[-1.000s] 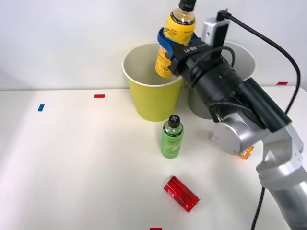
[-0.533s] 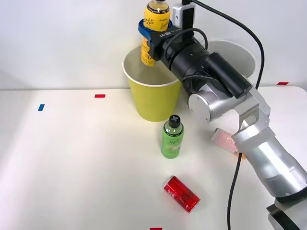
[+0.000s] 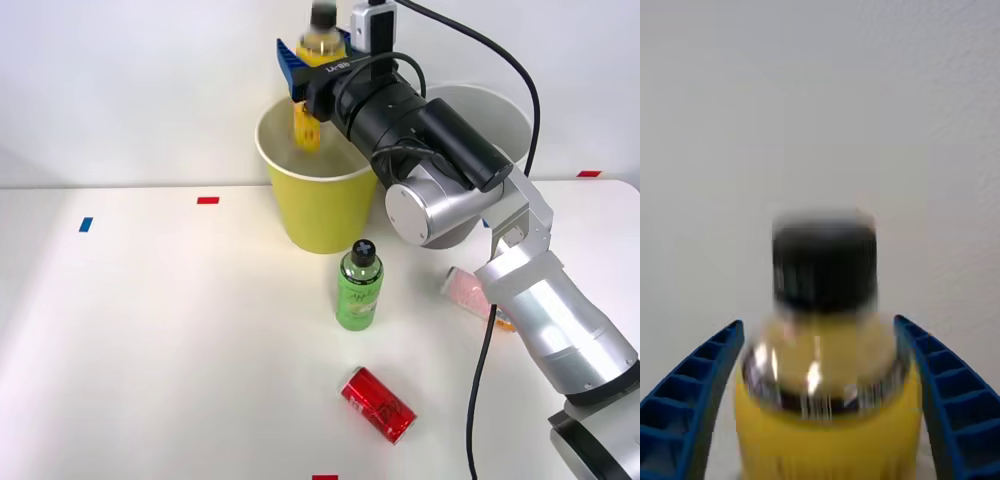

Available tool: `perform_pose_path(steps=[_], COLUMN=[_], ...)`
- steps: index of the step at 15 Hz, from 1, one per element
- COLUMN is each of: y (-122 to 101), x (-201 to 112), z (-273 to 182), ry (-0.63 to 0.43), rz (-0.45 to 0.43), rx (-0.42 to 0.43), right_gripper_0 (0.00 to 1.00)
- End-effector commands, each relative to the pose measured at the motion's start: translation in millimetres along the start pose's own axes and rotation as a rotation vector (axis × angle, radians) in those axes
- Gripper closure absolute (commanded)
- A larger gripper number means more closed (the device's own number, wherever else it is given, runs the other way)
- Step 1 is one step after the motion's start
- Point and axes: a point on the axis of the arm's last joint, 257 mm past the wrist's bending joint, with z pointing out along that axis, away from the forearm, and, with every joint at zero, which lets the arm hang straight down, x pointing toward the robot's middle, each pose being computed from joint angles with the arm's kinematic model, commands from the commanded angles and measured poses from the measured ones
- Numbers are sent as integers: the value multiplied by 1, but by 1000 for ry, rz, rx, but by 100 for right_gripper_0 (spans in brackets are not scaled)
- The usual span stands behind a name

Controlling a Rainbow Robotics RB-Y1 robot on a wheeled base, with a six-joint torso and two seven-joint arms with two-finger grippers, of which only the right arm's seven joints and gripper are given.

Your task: Put cans in the gray bin, plastic bottles in the light green bin

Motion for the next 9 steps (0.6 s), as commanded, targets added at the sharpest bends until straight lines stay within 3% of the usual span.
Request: perform_pose_path(steps=[1, 4, 9], y=[-1, 3, 3], x=[-2, -12, -31], z=[-1, -7, -58], ry=[-2, -24, -90], rz=[-21, -26, 7], rx=[-3, -13, -1], right_gripper_0=[0, 0, 0])
